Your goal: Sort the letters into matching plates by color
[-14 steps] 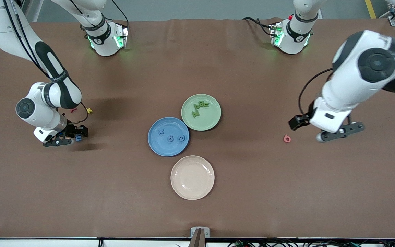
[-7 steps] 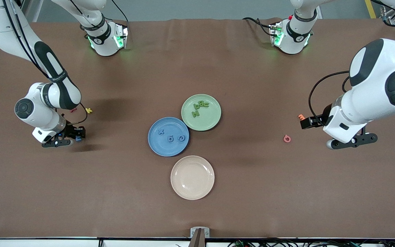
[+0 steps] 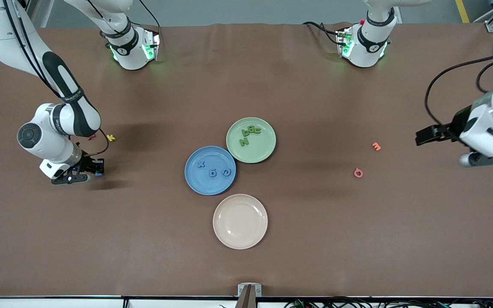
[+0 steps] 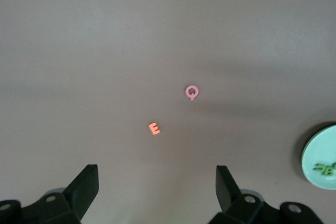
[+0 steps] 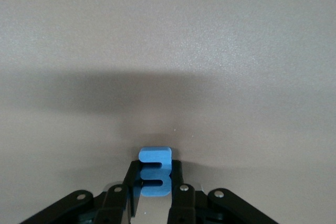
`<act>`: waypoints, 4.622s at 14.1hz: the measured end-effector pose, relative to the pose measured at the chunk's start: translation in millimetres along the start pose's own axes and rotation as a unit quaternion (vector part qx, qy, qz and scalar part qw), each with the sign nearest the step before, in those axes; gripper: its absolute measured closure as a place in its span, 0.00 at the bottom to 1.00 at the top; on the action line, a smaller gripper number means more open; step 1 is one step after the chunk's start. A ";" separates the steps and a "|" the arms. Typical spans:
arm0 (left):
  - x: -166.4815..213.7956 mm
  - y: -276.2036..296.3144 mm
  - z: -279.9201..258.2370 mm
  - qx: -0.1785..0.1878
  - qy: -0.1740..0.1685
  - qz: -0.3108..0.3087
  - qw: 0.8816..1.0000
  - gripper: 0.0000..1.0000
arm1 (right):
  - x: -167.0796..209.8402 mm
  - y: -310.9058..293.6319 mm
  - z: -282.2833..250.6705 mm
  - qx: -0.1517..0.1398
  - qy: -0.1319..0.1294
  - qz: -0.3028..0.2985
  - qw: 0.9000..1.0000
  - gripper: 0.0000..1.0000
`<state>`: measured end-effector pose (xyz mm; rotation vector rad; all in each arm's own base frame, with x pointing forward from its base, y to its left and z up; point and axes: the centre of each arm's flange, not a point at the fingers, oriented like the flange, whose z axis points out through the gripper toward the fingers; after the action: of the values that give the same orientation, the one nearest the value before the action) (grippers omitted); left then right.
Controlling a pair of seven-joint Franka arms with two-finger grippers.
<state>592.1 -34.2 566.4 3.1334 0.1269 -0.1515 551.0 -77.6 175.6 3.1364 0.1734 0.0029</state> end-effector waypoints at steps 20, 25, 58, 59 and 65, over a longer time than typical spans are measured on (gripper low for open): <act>-70.7 -13.3 -49.3 -0.015 0.049 0.008 0.999 0.00 | -0.8 -358.1 -58.3 0.038 -0.017 0.209 0.977 0.73; -54.1 -11.9 -67.1 -0.018 0.073 0.008 0.997 0.00 | -17.9 -412.9 -66.5 0.041 -0.014 0.248 0.968 0.73; -32.6 -10.2 -57.9 -0.019 0.080 0.007 0.997 0.00 | 34.1 -460.4 -64.2 -0.032 -0.029 0.306 0.951 0.12; -32.4 -10.4 -57.7 -0.019 0.080 0.007 0.997 0.00 | 37.9 -461.4 -70.2 -0.031 -0.027 0.307 0.951 0.02; -32.1 -10.9 -57.9 -0.020 0.081 0.007 0.996 0.00 | 78.9 -407.5 -144.1 -0.087 -0.068 0.207 0.972 0.00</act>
<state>565.0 -25.6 627.2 3.1029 0.1078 0.1052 584.3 336.3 319.6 2.9198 -0.4561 -0.1852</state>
